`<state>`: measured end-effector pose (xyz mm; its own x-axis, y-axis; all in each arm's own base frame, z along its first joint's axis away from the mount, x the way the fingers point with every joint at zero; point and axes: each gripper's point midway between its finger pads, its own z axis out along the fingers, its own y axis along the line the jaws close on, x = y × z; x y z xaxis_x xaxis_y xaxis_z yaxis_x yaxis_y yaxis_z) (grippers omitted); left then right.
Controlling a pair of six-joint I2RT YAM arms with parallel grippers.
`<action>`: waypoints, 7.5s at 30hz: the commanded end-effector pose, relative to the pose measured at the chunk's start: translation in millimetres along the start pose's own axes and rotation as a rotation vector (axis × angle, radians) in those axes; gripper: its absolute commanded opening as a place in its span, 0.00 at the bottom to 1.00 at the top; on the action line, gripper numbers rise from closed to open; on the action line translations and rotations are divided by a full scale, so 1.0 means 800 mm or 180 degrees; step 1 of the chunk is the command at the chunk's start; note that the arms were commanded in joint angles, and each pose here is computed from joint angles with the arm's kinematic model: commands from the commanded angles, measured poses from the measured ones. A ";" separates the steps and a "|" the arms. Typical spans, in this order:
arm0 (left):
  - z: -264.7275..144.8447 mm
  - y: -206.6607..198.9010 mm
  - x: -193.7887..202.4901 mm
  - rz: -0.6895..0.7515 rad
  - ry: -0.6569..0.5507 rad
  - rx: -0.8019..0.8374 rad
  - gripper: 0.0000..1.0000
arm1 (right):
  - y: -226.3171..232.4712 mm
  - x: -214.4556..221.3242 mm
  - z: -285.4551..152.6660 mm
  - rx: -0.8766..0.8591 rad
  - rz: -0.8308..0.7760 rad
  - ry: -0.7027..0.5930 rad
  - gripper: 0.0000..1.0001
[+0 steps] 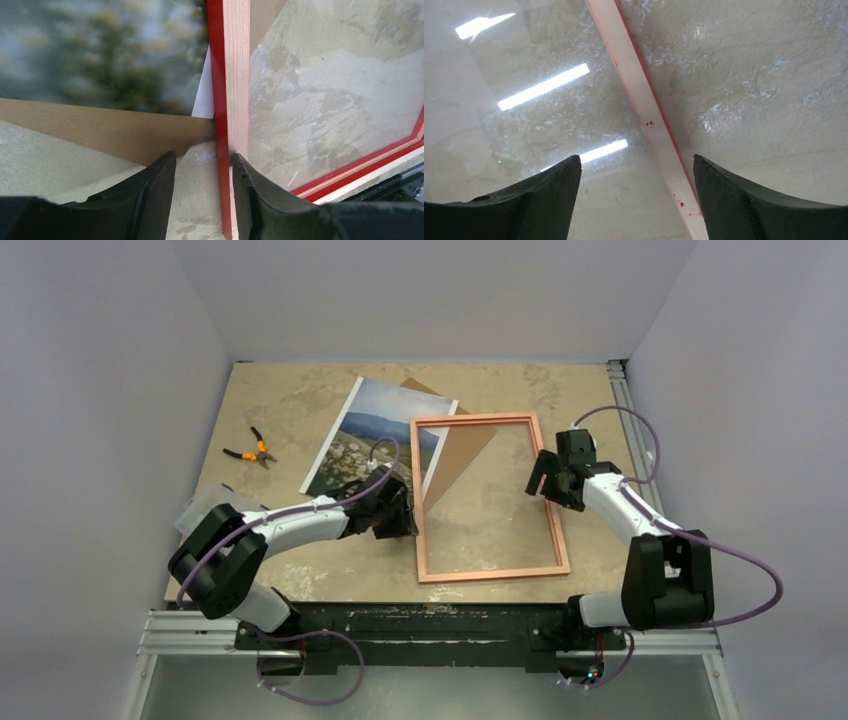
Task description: Put the photo into the frame
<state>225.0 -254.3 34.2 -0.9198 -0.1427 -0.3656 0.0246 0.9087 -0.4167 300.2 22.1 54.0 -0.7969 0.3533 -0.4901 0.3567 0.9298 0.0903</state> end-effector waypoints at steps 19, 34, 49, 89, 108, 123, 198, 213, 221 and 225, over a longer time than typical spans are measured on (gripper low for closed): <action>-0.037 -0.026 0.013 -0.0104 -0.0143 0.0170 0.53 | 0.049 -0.027 -0.043 -0.0700 0.0109 -0.0177 0.85; 0.000 -0.047 0.021 -0.0064 0.0009 -0.0170 0.45 | 0.057 -0.032 -0.050 -0.0813 0.0097 -0.0175 0.86; -0.013 -0.103 0.015 0.0076 -0.0067 -0.0064 0.00 | 0.069 -0.039 -0.063 -0.0965 0.0071 -0.0199 0.86; -0.028 -0.224 -0.013 -0.0363 -0.0234 0.1092 0.92 | 0.088 -0.032 -0.075 -0.1320 0.0006 -0.0175 0.90; -0.087 0.077 -0.044 -0.1535 -0.0944 0.0353 0.91 | 0.213 0.037 -0.096 -0.1982 -0.0404 0.0217 0.88; -0.226 0.174 -0.033 -0.1341 -0.1812 -0.0754 0.91 | 0.327 0.104 -0.088 -0.1974 -0.1152 0.0352 0.86; -0.090 0.155 -0.051 -0.1463 -0.0992 0.0195 0.64 | 0.204 0.244 -0.015 -0.1115 -0.1684 0.1596 0.81; -0.122 0.136 -0.055 -0.1519 -0.1296 0.0507 0.54 | 0.208 0.243 -0.019 -0.1174 -0.1695 0.1589 0.81; -0.143 0.128 -0.064 -0.1689 -0.1561 0.0698 0.71 | 0.209 0.244 -0.020 -0.1218 -0.1686 0.1597 0.81; -0.148 0.115 -0.074 -0.1663 -0.1705 0.0981 0.73 | 0.210 0.245 -0.020 -0.1246 -0.1688 0.1596 0.81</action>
<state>227.6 -108.7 101.9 -0.5628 -0.7279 -0.3917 -0.2402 0.5974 -0.7652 249.7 290.1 37.5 -0.9178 -0.1719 -0.3578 -0.3149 0.8641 0.3927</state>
